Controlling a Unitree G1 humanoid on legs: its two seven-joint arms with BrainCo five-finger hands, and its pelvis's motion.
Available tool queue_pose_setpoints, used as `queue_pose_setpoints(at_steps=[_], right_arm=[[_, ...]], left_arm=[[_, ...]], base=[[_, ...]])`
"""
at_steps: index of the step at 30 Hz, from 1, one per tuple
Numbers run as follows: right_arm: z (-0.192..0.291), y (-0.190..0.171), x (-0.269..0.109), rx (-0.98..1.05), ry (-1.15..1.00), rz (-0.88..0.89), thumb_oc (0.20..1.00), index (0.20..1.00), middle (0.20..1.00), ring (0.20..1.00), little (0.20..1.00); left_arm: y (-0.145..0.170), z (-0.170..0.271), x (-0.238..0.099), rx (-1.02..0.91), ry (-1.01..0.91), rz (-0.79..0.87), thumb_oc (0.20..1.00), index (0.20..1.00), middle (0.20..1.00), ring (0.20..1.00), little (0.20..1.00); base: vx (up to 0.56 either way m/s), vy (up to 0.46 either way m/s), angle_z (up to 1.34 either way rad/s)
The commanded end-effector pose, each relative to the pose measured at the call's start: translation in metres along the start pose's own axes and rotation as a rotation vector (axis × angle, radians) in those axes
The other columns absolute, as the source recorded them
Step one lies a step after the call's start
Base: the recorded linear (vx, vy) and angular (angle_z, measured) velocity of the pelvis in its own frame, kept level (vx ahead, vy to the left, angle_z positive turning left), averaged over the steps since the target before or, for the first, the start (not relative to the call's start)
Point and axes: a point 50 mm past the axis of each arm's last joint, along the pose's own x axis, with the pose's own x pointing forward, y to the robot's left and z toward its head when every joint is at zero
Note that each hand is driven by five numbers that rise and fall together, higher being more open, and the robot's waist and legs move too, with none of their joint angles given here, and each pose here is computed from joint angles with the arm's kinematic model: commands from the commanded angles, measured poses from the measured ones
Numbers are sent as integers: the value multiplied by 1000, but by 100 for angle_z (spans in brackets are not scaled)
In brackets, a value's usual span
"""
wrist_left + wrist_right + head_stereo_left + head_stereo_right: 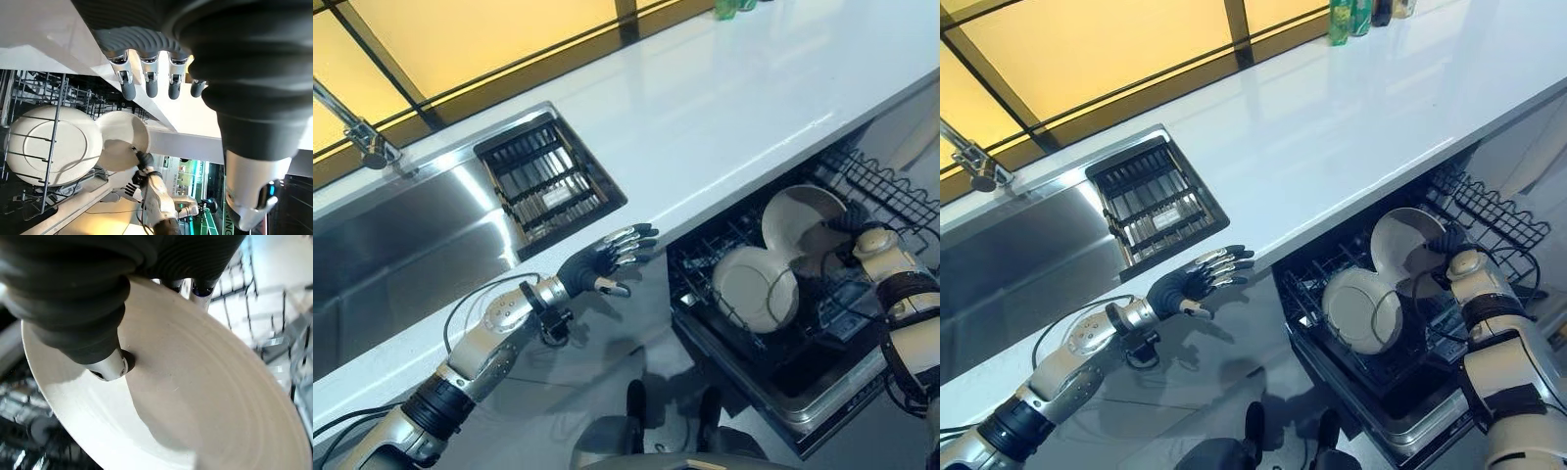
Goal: Pick up plates and place into dishwasher.
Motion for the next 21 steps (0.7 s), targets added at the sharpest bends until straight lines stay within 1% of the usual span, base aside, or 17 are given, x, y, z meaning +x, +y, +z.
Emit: queue_pose_setpoints(at_steps=[1, 4, 9, 10, 11, 12, 15, 16, 18, 21], right_arm=[[58, -56, -1, -14, -131, -115, 200, 200, 200, 200, 200], [56, -54, 0, -18, -107, -84, 200, 200, 200, 200, 200], [39, -36, 2, -17, -46, 27, 200, 200, 200, 200, 200], [34, -31, 3, 25, -44, 45, 523, 523, 523, 523, 523], [32, -29, 3, 42, -46, 53, 956, 956, 956, 956, 956], [29, -26, 3, 68, -39, 55, 1000, 1000, 1000, 1000, 1000], [26, -25, 3, 168, -59, 26, 1000, 1000, 1000, 1000, 1000], [25, -28, 2, 244, -76, -20, 1000, 1000, 1000, 1000, 1000], [21, -32, 2, 285, -84, -79, 1000, 1000, 1000, 1000, 1000], [18, -38, -1, 401, -108, -192, 1000, 1000, 1000, 1000, 1000]], left_arm=[[-1, 30, 14, 43, -109, -86, 1000, 1000, 1000, 1000, 1000], [0, 35, 15, 51, -130, -97, 1000, 1000, 1000, 1000, 1000], [-2, 37, 13, 62, -147, -109, 1000, 1000, 1000, 1000, 1000], [-1, 37, 13, 68, -146, -102, 1000, 1000, 1000, 1000, 1000], [-1, 36, 13, 69, -144, -100, 1000, 1000, 1000, 1000, 1000], [-1, 35, 13, 71, -141, -98, 1000, 1000, 1000, 1000, 1000], [-1, 34, 12, 69, -133, -104, 1000, 1000, 1000, 1000, 1000], [-2, 33, 12, 72, -135, -103, 1000, 1000, 1000, 1000, 1000], [-3, 32, 11, 63, -138, -107, 1000, 1000, 1000, 1000, 1000], [-7, 26, 10, 40, -137, -106, 1000, 1000, 1000, 1000, 1000]], base=[[-89, 10, 1], [-83, 5, 7], [-63, 11, 5], [-32, 17, 0], [0, 0, 0], [0, 0, 0], [-13, 31, -1], [-32, 81, -1], [-27, 79, 0], [-22, 102, -2]])
